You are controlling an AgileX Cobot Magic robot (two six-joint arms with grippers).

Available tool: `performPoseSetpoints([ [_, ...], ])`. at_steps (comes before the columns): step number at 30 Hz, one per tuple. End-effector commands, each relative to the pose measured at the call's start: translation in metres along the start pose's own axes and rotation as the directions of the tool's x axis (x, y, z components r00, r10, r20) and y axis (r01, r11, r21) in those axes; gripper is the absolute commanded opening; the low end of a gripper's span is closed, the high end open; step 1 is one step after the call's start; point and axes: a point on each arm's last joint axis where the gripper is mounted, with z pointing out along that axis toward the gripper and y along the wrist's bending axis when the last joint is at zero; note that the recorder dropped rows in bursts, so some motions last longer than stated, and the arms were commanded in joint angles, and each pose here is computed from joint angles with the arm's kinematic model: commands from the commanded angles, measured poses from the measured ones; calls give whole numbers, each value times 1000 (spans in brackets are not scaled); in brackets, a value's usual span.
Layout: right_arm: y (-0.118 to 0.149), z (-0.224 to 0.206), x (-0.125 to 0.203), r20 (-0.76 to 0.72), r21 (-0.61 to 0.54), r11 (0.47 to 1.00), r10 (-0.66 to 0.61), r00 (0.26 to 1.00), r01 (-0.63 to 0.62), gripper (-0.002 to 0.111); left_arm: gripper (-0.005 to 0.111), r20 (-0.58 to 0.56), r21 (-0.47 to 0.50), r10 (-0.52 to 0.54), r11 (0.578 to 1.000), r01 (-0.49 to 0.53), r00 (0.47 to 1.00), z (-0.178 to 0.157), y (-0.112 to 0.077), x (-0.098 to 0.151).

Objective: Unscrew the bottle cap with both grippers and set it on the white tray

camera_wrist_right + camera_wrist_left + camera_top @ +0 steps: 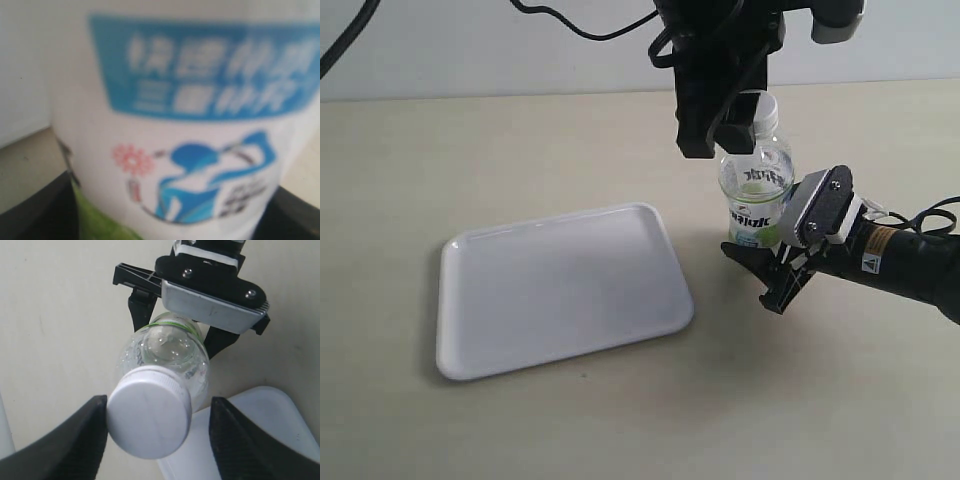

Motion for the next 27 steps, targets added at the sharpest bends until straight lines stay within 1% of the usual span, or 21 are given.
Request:
performPoseSetpoints([
  [1, -2, 0, 1, -24, 10, 1000, -1, 1000, 1, 0, 58, 9, -15, 6, 1000, -6, 1000, -7, 0, -2],
  [17, -2, 0, 1, -25, 14, 1000, 1, 1000, -1, 0, 58, 9, -15, -1, 1000, 1, 1000, -7, 0, -2],
  [20, -3, 0, 1, -25, 15, 1000, 2, 1000, -2, 0, 58, 9, -12, -25, 1000, 26, 1000, -7, 0, -2],
  [27, -3, 0, 1, -25, 15, 1000, 2, 1000, -2, 0, 58, 2, -6, -24, 1000, 24, 1000, -7, -1, -2],
])
